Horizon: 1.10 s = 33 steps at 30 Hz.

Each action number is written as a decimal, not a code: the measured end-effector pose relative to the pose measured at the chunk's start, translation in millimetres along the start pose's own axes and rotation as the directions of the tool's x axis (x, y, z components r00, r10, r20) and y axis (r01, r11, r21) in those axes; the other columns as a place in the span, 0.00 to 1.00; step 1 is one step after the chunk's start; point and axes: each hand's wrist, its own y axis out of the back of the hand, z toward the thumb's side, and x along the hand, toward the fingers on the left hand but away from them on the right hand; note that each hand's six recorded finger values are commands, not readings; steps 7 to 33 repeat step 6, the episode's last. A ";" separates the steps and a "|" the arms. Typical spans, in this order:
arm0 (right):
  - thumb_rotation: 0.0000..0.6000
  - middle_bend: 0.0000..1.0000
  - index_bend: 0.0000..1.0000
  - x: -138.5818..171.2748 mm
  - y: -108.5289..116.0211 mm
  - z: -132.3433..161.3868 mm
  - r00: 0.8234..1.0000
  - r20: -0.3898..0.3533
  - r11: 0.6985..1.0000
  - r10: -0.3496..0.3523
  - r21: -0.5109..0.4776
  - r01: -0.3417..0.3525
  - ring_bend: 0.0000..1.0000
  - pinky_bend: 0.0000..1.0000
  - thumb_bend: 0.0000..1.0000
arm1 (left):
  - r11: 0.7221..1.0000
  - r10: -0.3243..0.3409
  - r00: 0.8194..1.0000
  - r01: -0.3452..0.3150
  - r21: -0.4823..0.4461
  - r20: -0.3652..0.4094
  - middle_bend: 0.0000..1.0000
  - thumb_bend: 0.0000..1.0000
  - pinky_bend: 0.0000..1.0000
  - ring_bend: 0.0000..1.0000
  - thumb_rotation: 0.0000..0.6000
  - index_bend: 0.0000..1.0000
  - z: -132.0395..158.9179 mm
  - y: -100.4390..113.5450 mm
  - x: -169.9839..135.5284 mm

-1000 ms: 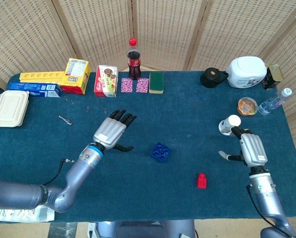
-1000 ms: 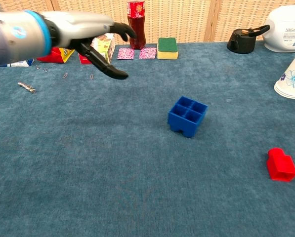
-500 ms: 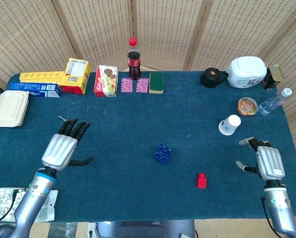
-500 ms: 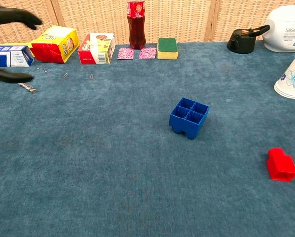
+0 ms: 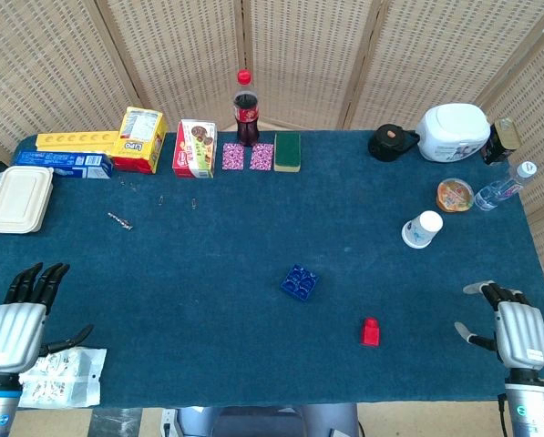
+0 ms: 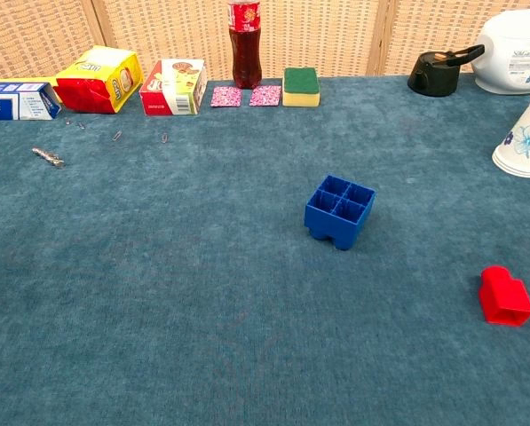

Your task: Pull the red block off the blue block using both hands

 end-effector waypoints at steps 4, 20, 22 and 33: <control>1.00 0.38 0.39 5.1 -0.7 -1.7 1.000 0.013 1.000 -0.001 -0.006 0.002 0.42 0.31 0.20 | 1.000 0.008 0.999 -0.009 -0.025 -0.050 0.14 0.21 0.10 0.01 0.58 0.10 -12.2 -5.1 -10.3; 1.00 0.38 0.39 6.0 -1.0 -2.9 1.000 0.019 1.000 -0.001 -0.007 0.001 0.42 0.31 0.20 | 0.999 0.010 0.998 -0.012 -0.034 -0.058 0.14 0.20 0.10 0.01 0.58 0.10 -13.8 -6.3 -11.2; 1.00 0.38 0.39 6.0 -1.0 -2.9 1.000 0.019 1.000 -0.001 -0.007 0.001 0.42 0.31 0.20 | 0.999 0.010 0.998 -0.012 -0.034 -0.058 0.14 0.20 0.10 0.01 0.58 0.10 -13.8 -6.3 -11.2; 1.00 0.38 0.39 6.0 -1.0 -2.9 1.000 0.019 1.000 -0.001 -0.007 0.001 0.42 0.31 0.20 | 0.999 0.010 0.998 -0.012 -0.034 -0.058 0.14 0.20 0.10 0.01 0.58 0.10 -13.8 -6.3 -11.2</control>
